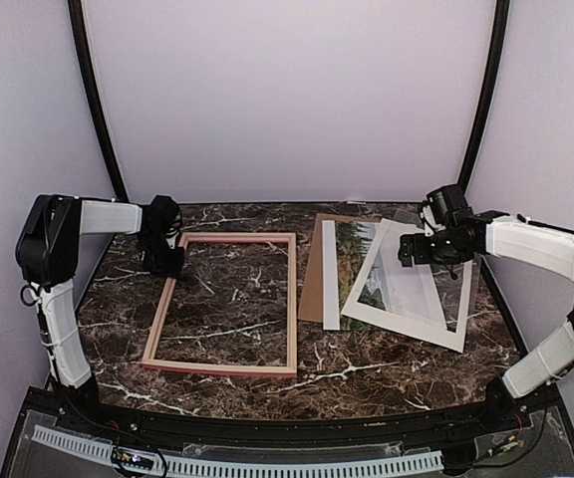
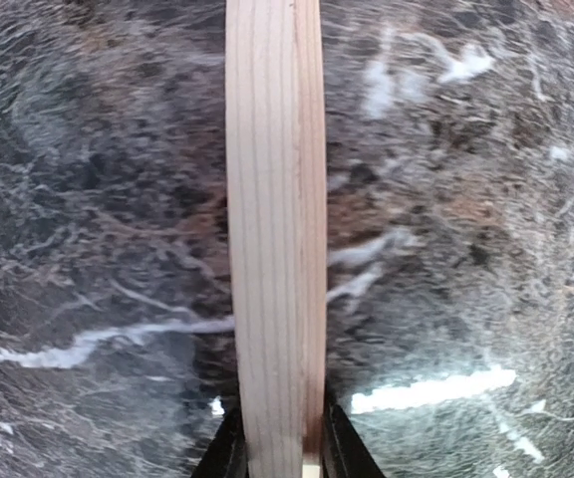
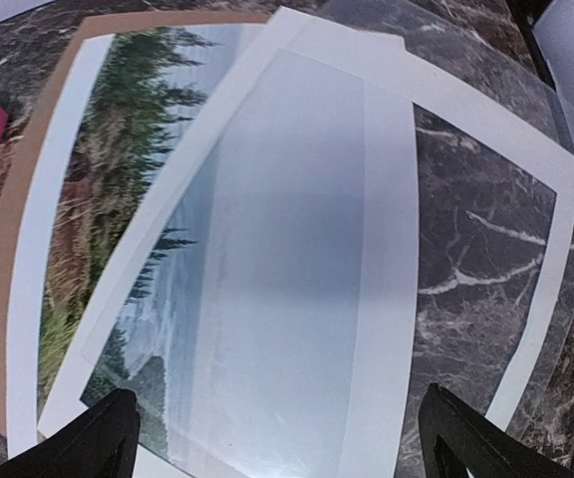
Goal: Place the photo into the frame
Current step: Move the frame body to the center of the board.
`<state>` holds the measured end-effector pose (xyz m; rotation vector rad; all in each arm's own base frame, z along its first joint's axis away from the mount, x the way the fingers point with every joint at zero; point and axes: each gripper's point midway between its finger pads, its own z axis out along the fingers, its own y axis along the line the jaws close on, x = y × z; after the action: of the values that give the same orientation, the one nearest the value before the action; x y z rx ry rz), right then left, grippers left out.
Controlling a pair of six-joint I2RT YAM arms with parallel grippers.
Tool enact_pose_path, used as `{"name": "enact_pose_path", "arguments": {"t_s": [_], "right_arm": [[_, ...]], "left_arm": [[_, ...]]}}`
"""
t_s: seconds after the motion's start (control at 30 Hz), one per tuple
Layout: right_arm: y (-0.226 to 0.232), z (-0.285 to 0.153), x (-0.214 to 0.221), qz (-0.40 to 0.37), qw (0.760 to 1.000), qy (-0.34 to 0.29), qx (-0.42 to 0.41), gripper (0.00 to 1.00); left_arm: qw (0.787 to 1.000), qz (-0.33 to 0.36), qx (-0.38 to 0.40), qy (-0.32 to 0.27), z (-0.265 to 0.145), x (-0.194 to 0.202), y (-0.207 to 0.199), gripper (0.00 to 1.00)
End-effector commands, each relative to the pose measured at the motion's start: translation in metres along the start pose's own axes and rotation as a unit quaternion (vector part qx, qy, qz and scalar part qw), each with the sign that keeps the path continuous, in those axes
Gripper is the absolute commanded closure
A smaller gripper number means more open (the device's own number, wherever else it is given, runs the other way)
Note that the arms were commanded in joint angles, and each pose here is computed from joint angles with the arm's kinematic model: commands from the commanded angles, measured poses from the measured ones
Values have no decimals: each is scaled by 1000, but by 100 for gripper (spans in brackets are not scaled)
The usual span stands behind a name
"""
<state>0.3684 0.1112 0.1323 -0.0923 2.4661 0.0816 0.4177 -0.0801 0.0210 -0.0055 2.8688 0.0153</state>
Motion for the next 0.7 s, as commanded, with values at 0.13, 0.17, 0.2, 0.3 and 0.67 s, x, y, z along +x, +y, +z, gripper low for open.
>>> {"name": "enact_pose_path", "arguments": {"t_s": [0.13, 0.17, 0.2, 0.3, 0.67], "right_arm": [[-88, 22, 11, 129, 988, 31, 76, 1], [-100, 25, 12, 143, 986, 32, 86, 1], [-110, 28, 13, 156, 983, 33, 95, 1], [-145, 39, 18, 199, 972, 37, 121, 1], [-209, 78, 33, 257, 953, 64, 150, 1]], "left_arm": [[999, 21, 29, 17, 1, 18, -30, 79], [999, 21, 30, 11, -2, 16, -30, 77], [999, 21, 30, -1, -10, 10, -30, 75], [999, 22, 24, -28, -26, -4, -28, 64], [985, 29, 111, -130, -98, -44, -59, 32]]}}
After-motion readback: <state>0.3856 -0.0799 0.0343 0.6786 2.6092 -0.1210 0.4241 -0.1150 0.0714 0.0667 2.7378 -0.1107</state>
